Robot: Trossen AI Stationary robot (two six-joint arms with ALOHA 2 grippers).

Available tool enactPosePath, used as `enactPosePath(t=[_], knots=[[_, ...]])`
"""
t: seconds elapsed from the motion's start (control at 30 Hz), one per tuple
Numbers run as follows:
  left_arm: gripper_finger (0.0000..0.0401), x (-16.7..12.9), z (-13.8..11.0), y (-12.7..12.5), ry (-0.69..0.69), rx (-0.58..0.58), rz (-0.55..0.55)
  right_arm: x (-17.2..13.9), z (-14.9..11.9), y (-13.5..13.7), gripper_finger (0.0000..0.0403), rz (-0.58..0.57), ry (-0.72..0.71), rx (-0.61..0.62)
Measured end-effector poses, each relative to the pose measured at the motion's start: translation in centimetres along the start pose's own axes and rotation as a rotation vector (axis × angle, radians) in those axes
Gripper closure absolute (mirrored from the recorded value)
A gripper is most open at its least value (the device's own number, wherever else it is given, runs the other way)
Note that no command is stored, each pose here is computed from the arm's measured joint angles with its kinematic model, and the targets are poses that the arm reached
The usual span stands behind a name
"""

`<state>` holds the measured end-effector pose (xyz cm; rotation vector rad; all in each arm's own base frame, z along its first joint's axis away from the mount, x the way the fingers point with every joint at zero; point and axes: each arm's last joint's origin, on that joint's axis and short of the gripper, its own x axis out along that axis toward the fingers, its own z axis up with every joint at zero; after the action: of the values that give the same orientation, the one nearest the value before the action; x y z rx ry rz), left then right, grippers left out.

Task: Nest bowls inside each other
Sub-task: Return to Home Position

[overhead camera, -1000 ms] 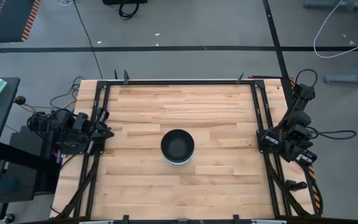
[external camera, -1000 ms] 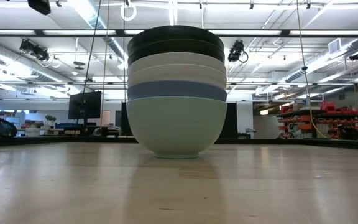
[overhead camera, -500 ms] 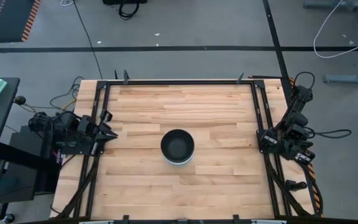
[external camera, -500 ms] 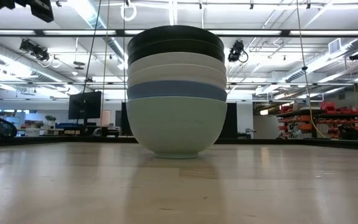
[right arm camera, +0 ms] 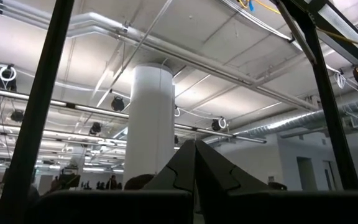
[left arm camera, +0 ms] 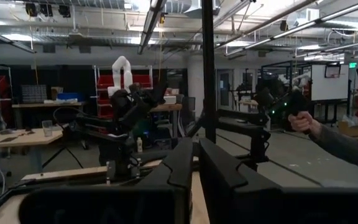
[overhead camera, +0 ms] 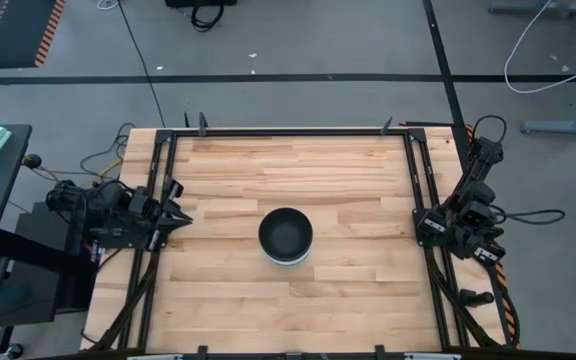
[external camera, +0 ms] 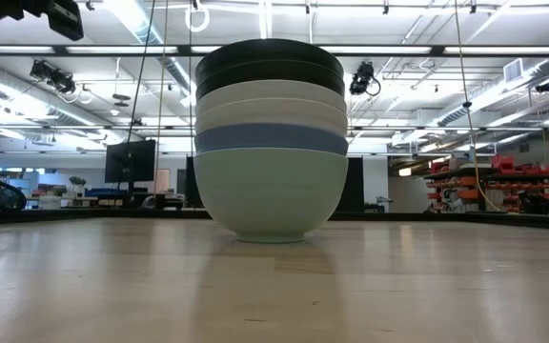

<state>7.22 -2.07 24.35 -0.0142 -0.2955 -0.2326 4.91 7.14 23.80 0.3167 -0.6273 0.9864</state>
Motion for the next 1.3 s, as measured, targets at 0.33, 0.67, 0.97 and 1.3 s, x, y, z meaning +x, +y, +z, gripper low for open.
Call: enactPosePath(t=[0.33,0.67,0.97,1.3], knots=[[0.0377,0.1,-0.8,0.0,0.011,-0.016,-0.001,-0.6,-1.0,-0.1,0.0385,-0.024,0.012,0.001],[0.0365,0.3,-3.2,-0.1,-0.060,-0.001,0.003,-0.5,-0.8,0.0,0.0385,-0.023,-0.004,0.001],[0.0375,0.2,-4.3,-0.2,-0.100,0.027,0.011,-0.5,-0.8,0.0,0.0385,-0.023,0.001,-0.012],[0.0367,0.3,-5.4,0.6,0.012,0.050,0.085,-0.7,-1.7,-0.9,0.0385,-0.100,0.092,-0.073]])
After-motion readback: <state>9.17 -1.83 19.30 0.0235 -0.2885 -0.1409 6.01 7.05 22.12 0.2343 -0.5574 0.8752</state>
